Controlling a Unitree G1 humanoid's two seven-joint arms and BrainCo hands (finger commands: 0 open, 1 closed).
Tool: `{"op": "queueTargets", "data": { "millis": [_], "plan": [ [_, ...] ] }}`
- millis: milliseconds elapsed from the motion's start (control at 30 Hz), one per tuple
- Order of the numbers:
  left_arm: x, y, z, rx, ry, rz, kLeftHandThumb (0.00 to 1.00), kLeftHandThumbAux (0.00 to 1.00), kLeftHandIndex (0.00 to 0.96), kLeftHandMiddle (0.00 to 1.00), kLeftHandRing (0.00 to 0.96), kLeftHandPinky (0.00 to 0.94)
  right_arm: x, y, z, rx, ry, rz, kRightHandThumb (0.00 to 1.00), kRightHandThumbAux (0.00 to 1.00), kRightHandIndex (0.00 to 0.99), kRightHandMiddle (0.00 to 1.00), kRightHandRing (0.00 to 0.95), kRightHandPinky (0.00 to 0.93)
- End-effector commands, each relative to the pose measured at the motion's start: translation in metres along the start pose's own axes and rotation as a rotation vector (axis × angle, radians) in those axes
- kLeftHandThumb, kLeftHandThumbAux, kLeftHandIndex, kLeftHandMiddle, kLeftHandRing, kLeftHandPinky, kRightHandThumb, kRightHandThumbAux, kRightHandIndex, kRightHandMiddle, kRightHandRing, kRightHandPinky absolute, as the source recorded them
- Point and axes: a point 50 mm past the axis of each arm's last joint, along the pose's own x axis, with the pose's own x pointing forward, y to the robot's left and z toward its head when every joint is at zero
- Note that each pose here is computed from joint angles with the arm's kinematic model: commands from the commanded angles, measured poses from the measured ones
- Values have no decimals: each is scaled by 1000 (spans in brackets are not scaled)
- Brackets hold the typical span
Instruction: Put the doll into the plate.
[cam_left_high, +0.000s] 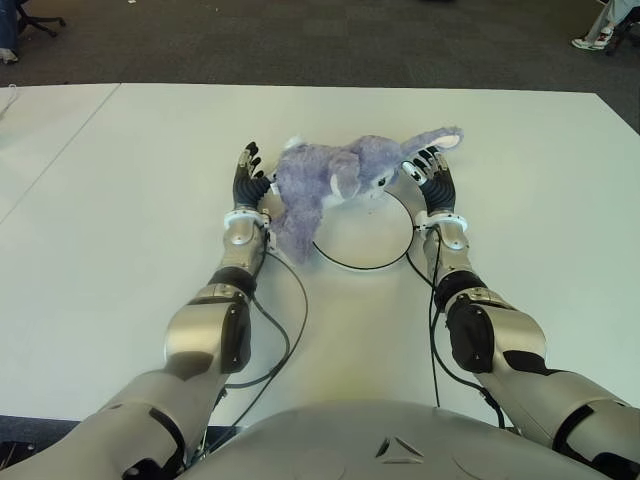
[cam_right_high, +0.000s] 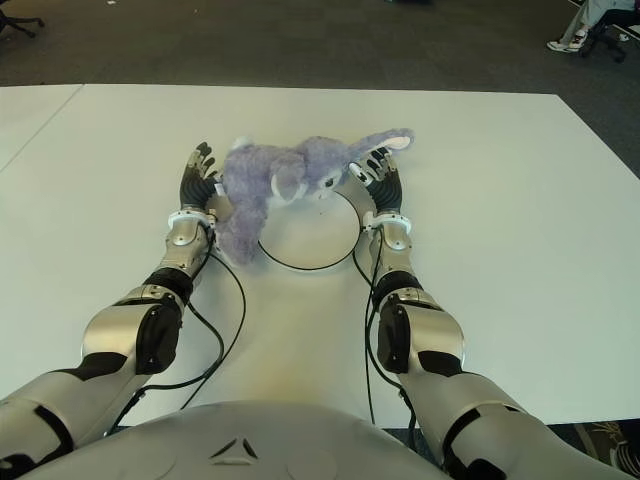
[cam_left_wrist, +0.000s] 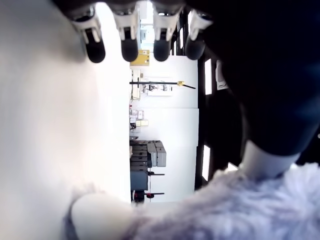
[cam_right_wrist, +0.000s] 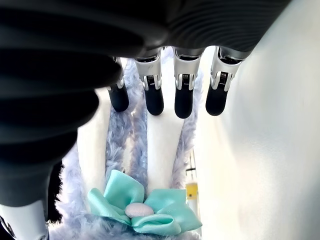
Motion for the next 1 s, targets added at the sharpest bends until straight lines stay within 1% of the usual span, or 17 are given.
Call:
{"op": "queueTargets", "data": {
  "millis": [33, 433, 767, 1000],
  "plan": [
    [-75, 2, -105, 37, 489, -4, 0, 736, 35, 42, 44, 72, -92, -11, -117, 83, 575, -100, 0, 680, 92, 111, 99, 127],
    [-74, 2, -104, 20, 490, -11, 0, 724, 33, 45, 45, 65, -92, -9, -117, 83, 571, -102, 0, 692, 93, 113, 103, 126],
    [-73, 2, -103, 7, 485, -12, 0, 766, 28, 39, 46, 75, -93, -8, -117, 86, 566, -99, 0, 686, 94, 113, 100, 118],
    [-73, 3, -103, 3, 483, -14, 0, 776, 29, 43, 52, 81, -93, -7, -117, 81, 567, -100, 0, 683, 99, 121, 108, 125]
  ]
}}
